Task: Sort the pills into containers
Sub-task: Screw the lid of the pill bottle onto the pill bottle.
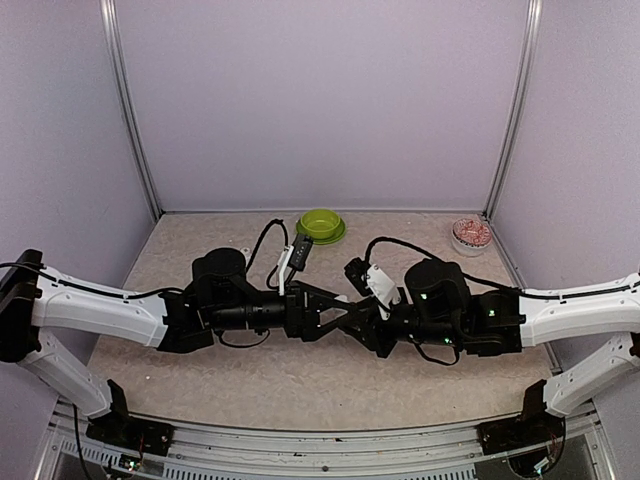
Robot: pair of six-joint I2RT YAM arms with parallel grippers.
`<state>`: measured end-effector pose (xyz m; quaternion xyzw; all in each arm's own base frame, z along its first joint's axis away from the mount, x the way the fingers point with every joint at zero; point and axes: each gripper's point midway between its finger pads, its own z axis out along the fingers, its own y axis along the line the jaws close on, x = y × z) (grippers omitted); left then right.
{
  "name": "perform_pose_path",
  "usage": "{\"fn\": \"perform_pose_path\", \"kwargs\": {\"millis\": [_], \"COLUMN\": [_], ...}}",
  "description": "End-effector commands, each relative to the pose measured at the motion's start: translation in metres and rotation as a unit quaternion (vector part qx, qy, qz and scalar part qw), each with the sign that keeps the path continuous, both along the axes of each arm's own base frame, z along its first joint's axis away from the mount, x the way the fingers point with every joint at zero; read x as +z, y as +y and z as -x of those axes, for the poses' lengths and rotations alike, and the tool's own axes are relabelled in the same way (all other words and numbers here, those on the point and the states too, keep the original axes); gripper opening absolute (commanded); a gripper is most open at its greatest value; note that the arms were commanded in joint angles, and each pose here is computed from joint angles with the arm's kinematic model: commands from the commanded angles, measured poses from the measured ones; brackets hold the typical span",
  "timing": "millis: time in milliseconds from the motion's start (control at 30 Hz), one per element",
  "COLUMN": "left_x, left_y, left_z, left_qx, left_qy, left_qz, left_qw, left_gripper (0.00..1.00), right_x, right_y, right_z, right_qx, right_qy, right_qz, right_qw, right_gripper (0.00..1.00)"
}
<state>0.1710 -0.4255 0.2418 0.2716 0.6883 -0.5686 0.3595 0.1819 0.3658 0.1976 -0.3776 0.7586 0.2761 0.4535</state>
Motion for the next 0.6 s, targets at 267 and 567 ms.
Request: {"fn": "perform_pose_path", "kwargs": {"millis": [267,567], "left_x": [0.009,0.020], "left_y": [0.001,0.005], "left_z": [-0.007,-0.008], "left_qx": [0.029,0.033], "left_qy": [-0.016,-0.031], "left_qz": [-0.017,-0.010], "left_qw": [0.999,0.999], "left_gripper": [0.99,0.99], "right_x": [0.023,0.011], "right_y": [-0.007,-0.006], "right_z": [0.000,0.000], "right_qx": [-0.003,-0.005], "right_qy": [-0.021,-0.010], "right_qz": [-0.037,-0.021], "right_qw": [0.999,1.000], "right_gripper": [0.30,0.29]}}
